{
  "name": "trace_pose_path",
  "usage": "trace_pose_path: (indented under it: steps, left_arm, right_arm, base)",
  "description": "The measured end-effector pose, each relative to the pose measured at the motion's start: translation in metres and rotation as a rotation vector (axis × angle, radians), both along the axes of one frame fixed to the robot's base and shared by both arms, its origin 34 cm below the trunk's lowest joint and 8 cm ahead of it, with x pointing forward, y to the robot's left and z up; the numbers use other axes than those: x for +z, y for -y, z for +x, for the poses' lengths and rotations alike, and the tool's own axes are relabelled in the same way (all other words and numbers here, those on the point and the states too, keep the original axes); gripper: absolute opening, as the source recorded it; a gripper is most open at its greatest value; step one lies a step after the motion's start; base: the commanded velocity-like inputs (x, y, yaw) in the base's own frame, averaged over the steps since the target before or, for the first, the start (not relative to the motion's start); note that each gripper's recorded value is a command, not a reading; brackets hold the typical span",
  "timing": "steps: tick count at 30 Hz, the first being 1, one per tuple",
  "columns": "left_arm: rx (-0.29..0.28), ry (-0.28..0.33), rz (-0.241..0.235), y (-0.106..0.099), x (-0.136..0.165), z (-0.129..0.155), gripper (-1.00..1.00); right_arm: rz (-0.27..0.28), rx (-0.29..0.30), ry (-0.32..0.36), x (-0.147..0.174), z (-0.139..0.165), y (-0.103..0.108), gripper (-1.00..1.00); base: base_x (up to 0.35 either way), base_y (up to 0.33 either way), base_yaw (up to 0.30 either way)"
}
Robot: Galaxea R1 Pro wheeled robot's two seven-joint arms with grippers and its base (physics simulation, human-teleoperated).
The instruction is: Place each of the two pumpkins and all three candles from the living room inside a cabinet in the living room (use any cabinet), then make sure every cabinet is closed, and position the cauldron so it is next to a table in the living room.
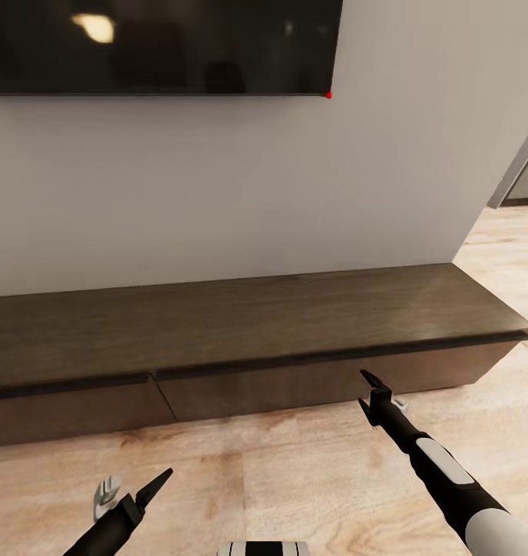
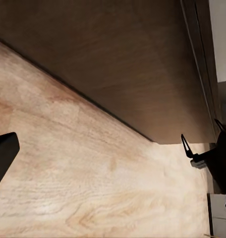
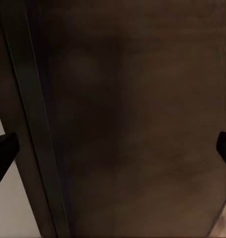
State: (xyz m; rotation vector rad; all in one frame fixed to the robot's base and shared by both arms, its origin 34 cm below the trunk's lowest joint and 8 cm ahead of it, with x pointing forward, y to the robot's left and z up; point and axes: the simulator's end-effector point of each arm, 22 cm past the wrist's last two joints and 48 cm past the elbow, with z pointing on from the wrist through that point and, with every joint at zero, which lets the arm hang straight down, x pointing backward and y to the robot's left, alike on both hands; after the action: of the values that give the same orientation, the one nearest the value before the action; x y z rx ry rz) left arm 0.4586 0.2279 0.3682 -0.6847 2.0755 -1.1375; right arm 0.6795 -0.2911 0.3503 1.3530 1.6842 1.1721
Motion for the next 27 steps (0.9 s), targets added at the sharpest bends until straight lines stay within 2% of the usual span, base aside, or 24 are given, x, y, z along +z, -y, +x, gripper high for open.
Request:
trace_pose_path:
  steps: [27]
  left_arm:
    - [0.006, -0.022, 0.003, -0.0033, -0.0082, -0.0047, 1.0]
  right_arm:
    - [-0.002, 0.001, 0.0, -0.0002, 0.0002, 0.0003, 1.0]
  base:
    - [0.031, 0.0, 0.0]
